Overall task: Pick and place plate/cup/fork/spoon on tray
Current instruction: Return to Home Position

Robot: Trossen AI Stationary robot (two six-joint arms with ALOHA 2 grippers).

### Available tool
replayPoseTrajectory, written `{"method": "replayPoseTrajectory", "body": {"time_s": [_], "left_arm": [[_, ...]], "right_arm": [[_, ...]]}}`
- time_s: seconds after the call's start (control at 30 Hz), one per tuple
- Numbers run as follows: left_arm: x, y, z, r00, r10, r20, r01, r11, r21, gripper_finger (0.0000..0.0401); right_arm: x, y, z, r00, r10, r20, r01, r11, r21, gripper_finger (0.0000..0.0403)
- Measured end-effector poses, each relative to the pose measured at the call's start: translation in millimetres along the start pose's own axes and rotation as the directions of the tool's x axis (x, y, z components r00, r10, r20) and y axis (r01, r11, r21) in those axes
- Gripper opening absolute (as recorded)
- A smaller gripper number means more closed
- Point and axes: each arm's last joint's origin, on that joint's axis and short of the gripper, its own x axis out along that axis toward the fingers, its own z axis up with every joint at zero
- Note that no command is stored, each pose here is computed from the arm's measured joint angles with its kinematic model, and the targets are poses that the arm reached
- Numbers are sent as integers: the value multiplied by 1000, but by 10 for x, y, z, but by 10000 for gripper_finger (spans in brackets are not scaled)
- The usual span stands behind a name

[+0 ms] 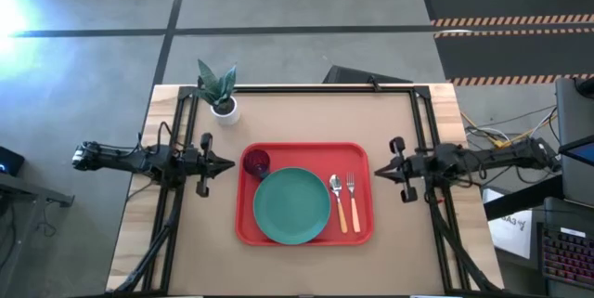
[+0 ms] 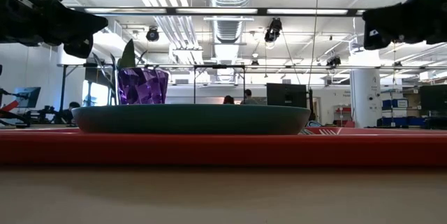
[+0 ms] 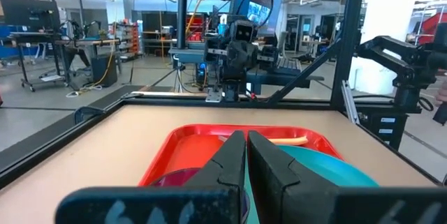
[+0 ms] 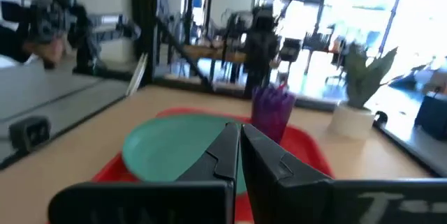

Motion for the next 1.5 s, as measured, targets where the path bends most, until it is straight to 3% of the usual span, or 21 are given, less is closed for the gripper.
{"method": "replayPoseTrajectory", "body": {"time_s": [0.07,0.2,0.27,0.97,1.23,1.5], "left_arm": [[0,-1,1,1000,-5,1,5,1000,0,0],[1,-18,-5,998,-62,-5,62,998,-5,0],[0,-28,-6,995,-95,-6,94,995,-28,0],[5,-19,-104,993,-72,-97,76,996,36,0],[21,-22,-133,989,-71,-129,77,996,40,0],[46,-25,-182,981,-69,-181,78,996,45,0]], "right_arm": [[5,27,-29,999,31,-30,-30,1000,3,9],[-6,98,-43,976,214,-29,-215,976,-36,9],[-10,110,-57,967,251,-40,-251,968,-2,9],[-24,123,-191,950,257,-176,-247,966,80,9],[-24,124,-196,949,258,-181,-217,952,218,9],[-24,124,-195,949,259,-180,-232,960,157,9]]}}
